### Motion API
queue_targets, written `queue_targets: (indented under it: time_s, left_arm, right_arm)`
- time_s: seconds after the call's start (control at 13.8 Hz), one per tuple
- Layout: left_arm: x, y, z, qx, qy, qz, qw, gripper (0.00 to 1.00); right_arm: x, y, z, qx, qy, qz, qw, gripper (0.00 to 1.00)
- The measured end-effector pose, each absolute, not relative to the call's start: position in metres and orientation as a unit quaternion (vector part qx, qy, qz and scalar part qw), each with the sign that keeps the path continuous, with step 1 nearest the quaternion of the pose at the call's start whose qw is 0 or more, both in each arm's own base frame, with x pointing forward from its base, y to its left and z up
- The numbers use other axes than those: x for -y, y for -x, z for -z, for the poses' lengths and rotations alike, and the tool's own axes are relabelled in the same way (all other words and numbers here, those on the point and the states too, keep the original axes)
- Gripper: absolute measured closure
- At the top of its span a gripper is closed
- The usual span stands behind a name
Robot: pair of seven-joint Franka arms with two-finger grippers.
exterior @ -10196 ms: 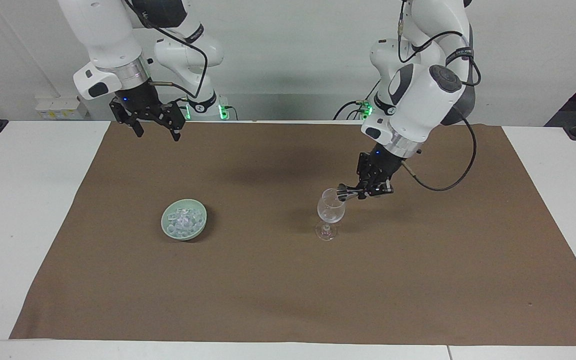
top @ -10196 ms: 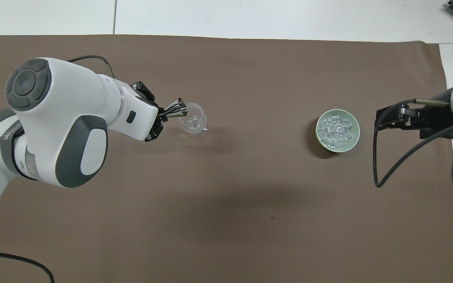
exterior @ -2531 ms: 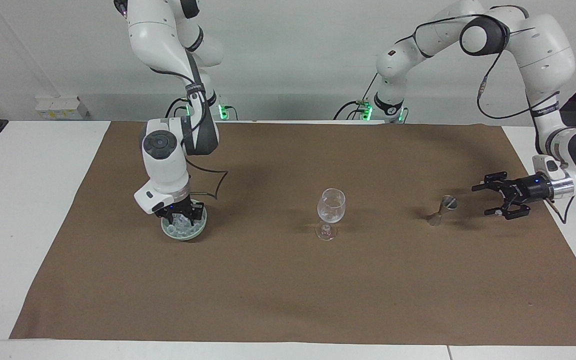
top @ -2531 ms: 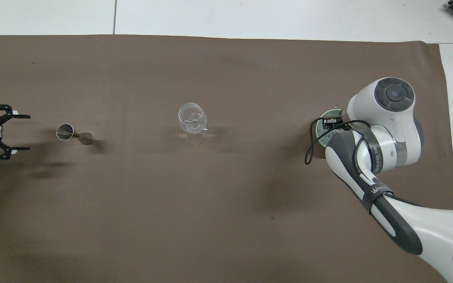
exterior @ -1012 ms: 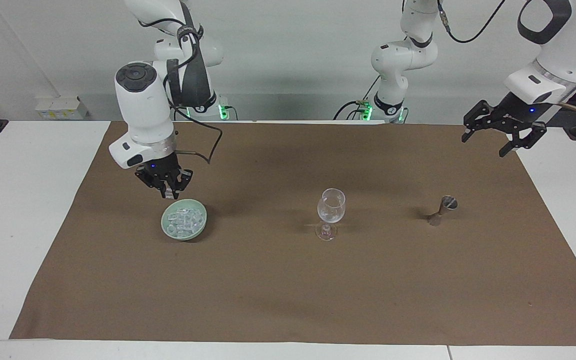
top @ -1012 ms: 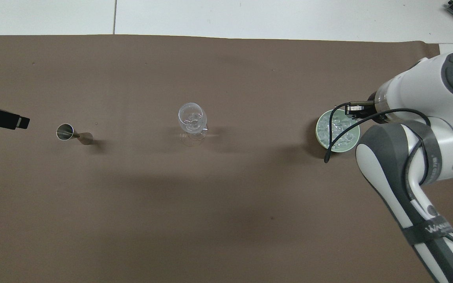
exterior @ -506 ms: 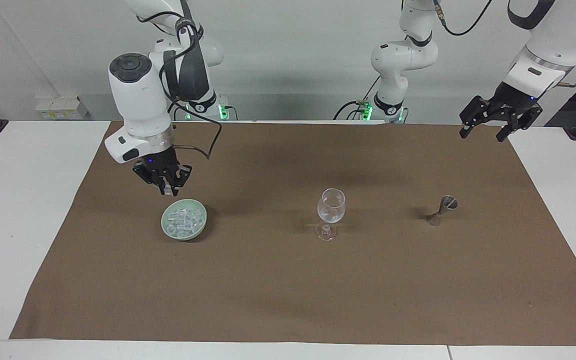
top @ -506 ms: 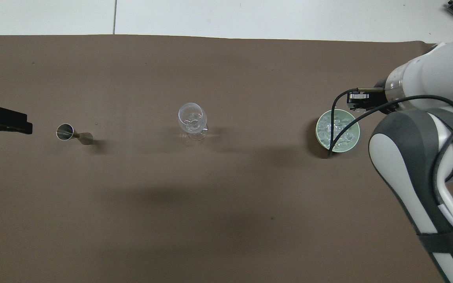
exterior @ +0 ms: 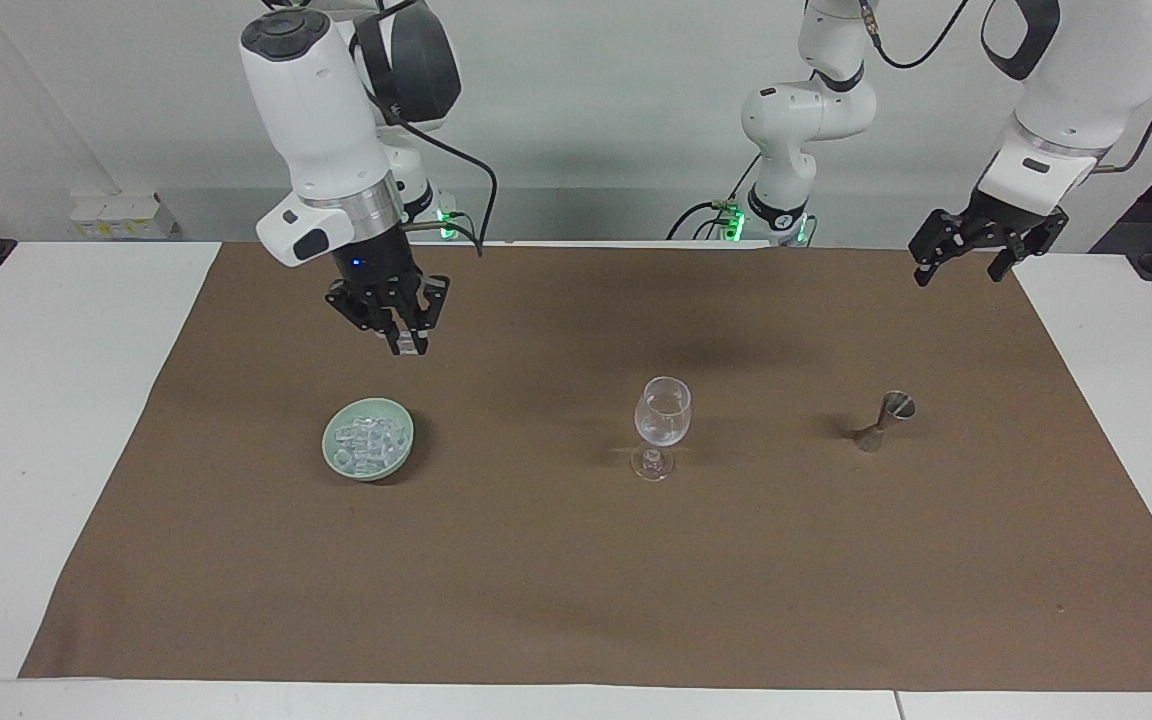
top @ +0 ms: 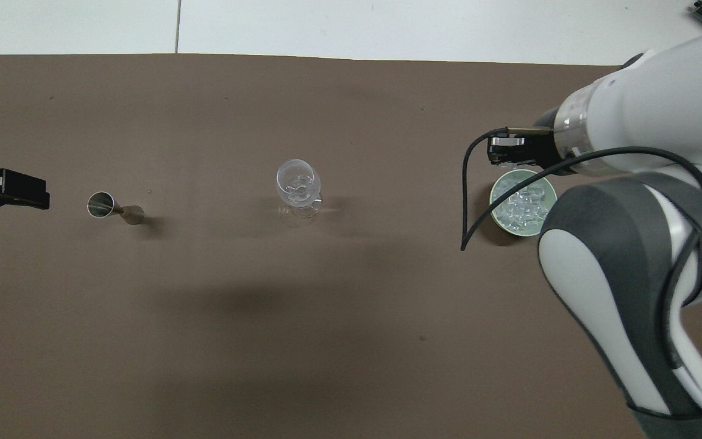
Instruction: Pour wine and add ice with both arms
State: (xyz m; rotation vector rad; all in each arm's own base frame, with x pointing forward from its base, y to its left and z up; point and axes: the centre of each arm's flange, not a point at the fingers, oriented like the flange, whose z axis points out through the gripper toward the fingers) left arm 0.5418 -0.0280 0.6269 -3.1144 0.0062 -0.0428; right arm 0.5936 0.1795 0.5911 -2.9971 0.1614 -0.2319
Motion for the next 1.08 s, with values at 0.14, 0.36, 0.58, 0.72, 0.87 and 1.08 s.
queue_targets:
  time_s: [0.14,0.36,0.58,0.72,0.87,1.08]
  left_arm:
    - [0.029,-0.546,-0.628,-0.003,1.0,0.028,0.013,0.0]
    - [0.029,-0.55,-0.624,-0.003,0.999,0.03,0.012,0.0]
    - [0.029,-0.551,-0.623,-0.003,0.999,0.03,0.012,0.0]
    - [0.028,-0.551,-0.623,0.0,1.0,0.029,0.006,0.0]
    - [0.027,-0.551,-0.623,0.002,1.0,0.029,0.001,0.0]
    - [0.027,-0.551,-0.623,0.002,1.0,0.029,-0.001,0.0]
  right_arm:
    - [-0.222,-0.584,-0.599,-0.072,0.99,0.072,0.097,0.73]
    - [-0.281,-0.572,-0.618,-0.096,0.98,0.088,0.149,0.73]
    - [-0.325,-0.562,-0.611,-0.093,0.977,0.089,0.173,0.73]
    - [-0.357,-0.563,-0.591,-0.092,0.973,0.087,0.192,0.73]
    - [-0.372,-0.567,-0.571,-0.088,0.973,0.083,0.196,0.73]
    - [-0.372,-0.57,-0.571,-0.085,0.974,0.09,0.19,0.73]
